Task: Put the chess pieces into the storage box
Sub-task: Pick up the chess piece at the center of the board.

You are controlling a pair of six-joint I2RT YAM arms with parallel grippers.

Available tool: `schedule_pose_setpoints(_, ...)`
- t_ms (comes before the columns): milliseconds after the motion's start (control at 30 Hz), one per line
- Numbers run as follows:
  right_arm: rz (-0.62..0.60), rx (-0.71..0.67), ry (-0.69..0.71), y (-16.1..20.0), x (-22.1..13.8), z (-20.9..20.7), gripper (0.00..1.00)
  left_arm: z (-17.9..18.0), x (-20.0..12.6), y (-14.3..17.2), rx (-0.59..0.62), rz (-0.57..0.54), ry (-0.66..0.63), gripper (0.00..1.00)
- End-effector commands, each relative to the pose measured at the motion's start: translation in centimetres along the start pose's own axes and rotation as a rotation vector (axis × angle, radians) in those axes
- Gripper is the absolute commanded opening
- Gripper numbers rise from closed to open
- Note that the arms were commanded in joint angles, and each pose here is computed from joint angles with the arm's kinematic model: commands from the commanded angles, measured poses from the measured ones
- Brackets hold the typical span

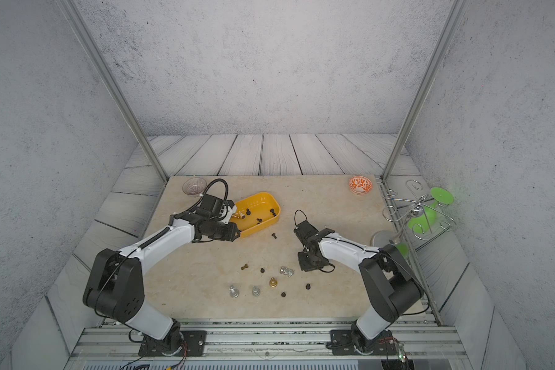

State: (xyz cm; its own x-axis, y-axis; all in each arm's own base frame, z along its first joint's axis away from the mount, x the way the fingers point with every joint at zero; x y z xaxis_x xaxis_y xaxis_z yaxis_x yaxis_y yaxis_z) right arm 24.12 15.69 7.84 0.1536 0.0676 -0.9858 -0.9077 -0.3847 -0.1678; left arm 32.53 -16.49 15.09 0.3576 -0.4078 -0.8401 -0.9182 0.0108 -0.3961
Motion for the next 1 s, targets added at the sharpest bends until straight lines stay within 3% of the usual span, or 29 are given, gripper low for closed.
schedule_pose_setpoints(0, 0.03, 0.001, 0.016, 0.3, 0.6, 0.0, 0.22, 0.0, -0.5, 0.1, -0.006, -0.011, 0.006, 0.32)
schedule_pose_setpoints(233, 0.024, 0.001, 0.007, 0.2, 0.5, 0.1, 0.14, 0.1, -0.6, 0.1, -0.005, -0.013, 0.002, 0.32)
schedule_pose_setpoints(533, -0.025, -0.016, -0.021, -1.1, -1.1, 0.5, 0.13, 0.1, -1.0, 0.2, -0.001, -0.017, -0.001, 0.32)
schedule_pose_setpoints(967, -0.227, -0.143, -0.075, -10.5, -6.7, 2.5, 0.14, 0.3, -2.1, 0.6, 0.001, -0.032, -0.031, 0.32)
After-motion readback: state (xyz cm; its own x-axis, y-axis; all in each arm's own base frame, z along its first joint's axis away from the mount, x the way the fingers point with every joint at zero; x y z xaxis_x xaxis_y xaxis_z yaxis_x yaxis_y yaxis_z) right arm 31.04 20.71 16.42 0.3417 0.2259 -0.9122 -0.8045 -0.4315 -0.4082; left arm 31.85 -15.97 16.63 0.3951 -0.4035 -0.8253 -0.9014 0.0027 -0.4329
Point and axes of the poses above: each gripper's point midway between its finger pads, its own x axis out along the fingers, its own z axis along the line the jaws close on, y = z × x, the point moved 5 cm from there along -x, back along the fingers, and after that the axes turned 10 degrees about -x, right-handed, at the moved point
